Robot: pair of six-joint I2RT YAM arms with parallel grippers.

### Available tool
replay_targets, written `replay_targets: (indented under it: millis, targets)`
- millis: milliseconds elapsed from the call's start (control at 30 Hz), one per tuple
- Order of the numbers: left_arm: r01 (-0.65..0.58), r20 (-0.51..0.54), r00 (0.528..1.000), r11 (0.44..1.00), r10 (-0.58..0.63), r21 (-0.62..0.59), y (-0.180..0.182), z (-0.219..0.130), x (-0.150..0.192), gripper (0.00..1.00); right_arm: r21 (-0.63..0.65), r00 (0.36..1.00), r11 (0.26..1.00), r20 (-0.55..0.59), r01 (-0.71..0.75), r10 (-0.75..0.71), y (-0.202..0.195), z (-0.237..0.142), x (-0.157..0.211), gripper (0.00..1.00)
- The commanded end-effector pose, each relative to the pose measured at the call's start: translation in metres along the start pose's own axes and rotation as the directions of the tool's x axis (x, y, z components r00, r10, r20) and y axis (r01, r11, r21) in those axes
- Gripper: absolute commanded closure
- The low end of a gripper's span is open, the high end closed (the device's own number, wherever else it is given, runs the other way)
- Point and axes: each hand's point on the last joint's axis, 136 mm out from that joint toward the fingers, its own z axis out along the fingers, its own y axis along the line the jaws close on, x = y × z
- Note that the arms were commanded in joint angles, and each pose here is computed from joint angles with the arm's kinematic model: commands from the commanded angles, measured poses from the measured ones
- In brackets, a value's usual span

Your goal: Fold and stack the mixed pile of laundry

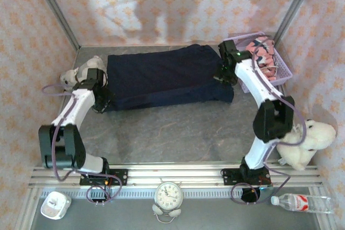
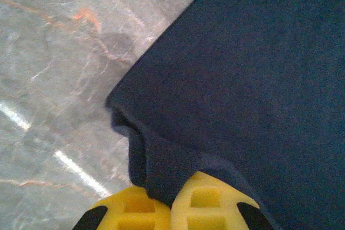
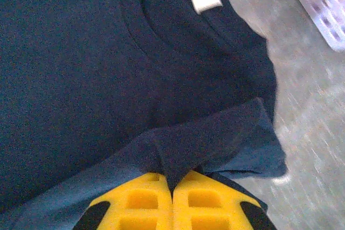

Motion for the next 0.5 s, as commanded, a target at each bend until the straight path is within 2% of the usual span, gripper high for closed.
replay_targets:
  millis: [0,33,67,100,133,267,367,467]
  targets:
    - [0.012,0.033,0.999,1.0,-0.012,-0.004,-0.027,0.014,-0.03,0.95,0.004,1.0,1.0,0.02,0.001,-0.001,0.016,0.028,-0.036,0.85]
    - [-0.007,0.022,1.0,1.0,0.007,-0.022,-0.033,0.02,-0.036,0.81,0.007,1.0,1.0,0.022,-0.005,0.005,0.022,0.037,-0.048,0.68]
    - [-0.02,0.009,1.0,0.999,0.02,-0.041,-0.039,0.025,-0.04,0.42,0.011,0.999,1.0,0.032,-0.007,0.007,0.026,0.044,-0.059,0.52]
    - [-0.032,-0.005,0.999,0.998,0.032,-0.06,-0.042,0.029,-0.043,0.25,0.019,0.999,1.0,0.046,-0.009,0.008,0.027,0.047,-0.067,0.44]
    - [-0.046,-0.014,0.999,0.997,0.045,-0.065,-0.047,0.03,-0.046,0.17,0.029,0.998,1.0,0.059,-0.012,0.011,0.026,0.049,-0.075,0.39]
    - [-0.098,-0.002,0.995,0.993,0.098,-0.063,-0.056,0.02,-0.049,0.14,0.05,0.998,0.999,0.066,0.002,-0.005,0.019,0.043,-0.073,0.37]
    - [-0.149,-0.004,0.989,0.988,0.149,-0.048,-0.053,0.007,-0.034,0.14,0.091,0.999,0.996,0.047,0.008,-0.013,-0.002,0.041,-0.047,0.38]
    - [-0.194,-0.02,0.981,0.981,0.193,-0.019,-0.05,0.001,-0.005,0.18,0.131,1.0,0.991,0.018,-0.007,0.005,-0.032,0.04,-0.016,0.41]
